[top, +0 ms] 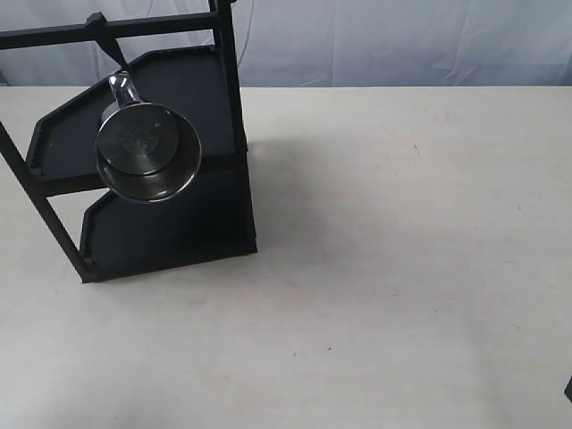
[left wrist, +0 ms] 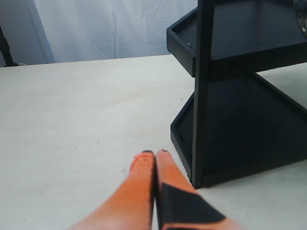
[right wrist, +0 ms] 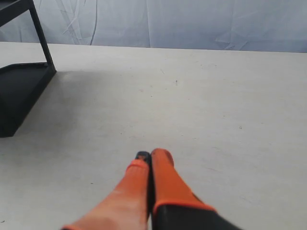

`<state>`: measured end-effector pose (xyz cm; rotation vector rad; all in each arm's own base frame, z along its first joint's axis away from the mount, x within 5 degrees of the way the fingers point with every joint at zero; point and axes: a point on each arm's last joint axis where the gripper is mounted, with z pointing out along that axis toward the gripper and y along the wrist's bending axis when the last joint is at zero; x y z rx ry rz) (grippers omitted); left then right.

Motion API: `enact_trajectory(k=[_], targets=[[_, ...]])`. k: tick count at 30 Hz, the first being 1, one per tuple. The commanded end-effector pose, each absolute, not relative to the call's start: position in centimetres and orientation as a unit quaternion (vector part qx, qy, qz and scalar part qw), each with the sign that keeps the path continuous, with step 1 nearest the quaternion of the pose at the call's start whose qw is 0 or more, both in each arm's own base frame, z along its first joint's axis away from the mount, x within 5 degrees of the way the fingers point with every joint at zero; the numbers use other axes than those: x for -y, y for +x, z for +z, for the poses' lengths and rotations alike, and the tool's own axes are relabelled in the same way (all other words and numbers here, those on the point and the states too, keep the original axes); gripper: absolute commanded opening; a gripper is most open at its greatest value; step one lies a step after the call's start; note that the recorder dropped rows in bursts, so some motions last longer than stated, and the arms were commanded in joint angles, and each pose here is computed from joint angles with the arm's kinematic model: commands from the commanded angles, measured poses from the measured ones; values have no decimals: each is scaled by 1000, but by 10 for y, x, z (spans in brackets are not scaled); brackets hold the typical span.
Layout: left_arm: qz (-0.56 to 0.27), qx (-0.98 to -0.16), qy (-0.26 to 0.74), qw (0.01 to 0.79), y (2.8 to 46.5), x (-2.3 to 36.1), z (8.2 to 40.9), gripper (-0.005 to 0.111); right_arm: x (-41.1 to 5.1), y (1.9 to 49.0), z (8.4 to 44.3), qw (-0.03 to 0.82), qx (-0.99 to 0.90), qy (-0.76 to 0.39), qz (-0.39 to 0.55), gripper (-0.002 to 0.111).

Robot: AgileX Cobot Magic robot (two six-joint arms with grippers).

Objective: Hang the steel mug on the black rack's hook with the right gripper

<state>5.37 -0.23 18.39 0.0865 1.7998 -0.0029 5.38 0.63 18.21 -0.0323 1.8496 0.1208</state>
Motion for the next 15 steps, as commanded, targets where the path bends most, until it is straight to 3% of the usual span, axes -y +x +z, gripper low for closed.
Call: enact_trajectory(k=[1, 15], targets=[[-1, -781, 39, 623, 54, 2, 185, 0, -6, 54, 181, 603, -796, -14, 50, -1], [-1, -781, 39, 623, 54, 2, 185, 0, -7, 54, 181, 602, -797, -10, 56, -1]])
